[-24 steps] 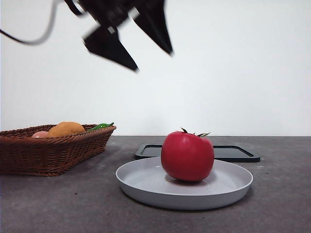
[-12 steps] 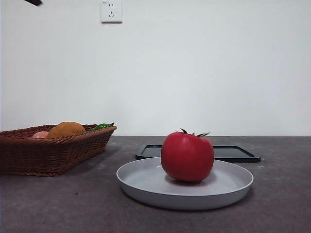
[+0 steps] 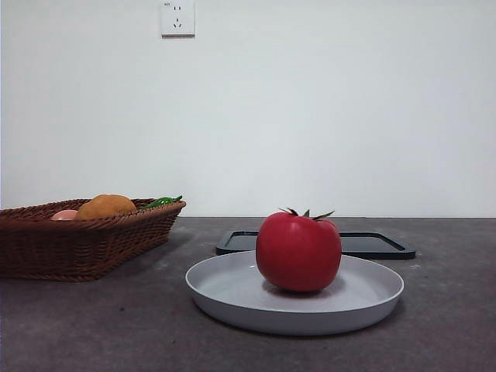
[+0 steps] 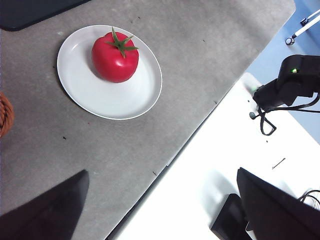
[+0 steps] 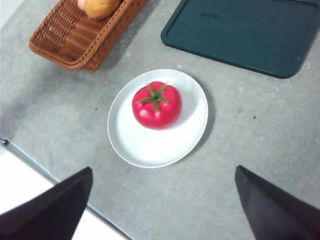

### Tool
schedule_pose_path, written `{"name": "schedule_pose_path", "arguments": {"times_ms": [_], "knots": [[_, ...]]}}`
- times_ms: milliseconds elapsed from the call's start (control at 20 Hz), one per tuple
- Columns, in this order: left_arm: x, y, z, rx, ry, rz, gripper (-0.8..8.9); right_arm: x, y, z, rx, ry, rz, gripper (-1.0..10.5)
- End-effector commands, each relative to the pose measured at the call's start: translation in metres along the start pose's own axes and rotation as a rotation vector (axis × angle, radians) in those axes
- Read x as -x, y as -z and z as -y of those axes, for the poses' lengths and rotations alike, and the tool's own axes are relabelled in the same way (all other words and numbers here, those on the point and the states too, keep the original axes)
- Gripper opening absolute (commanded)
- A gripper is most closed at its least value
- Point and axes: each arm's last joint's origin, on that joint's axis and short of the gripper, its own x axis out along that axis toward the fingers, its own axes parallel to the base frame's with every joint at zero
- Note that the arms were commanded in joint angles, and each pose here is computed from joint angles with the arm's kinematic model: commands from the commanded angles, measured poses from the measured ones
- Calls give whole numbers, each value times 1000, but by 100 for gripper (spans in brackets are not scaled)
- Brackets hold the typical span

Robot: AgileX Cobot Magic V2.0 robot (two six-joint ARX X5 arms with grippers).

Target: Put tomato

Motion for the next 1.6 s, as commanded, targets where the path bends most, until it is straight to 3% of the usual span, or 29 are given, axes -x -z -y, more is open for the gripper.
{"name": "schedule_pose_path", "arguments": {"times_ms": [50,400,800,1250,1600], "knots": [[1,-4,1,-27,3,13,468,2,-4,-2,21,-10,14,455],[1,-5,1,-37,1,27,468,-25,-19,-3,59,-91,-39,456],[1,-5,1,-36,1,27,468,-111,-47,-2,113,-168,-171,496],[1,-5,1,-37,1,27,468,-207,-43,-6,180,-106,-298,496],[1,-5,1,-37,1,27,468,-245,-35,-14,234,-80,-310,497]]}}
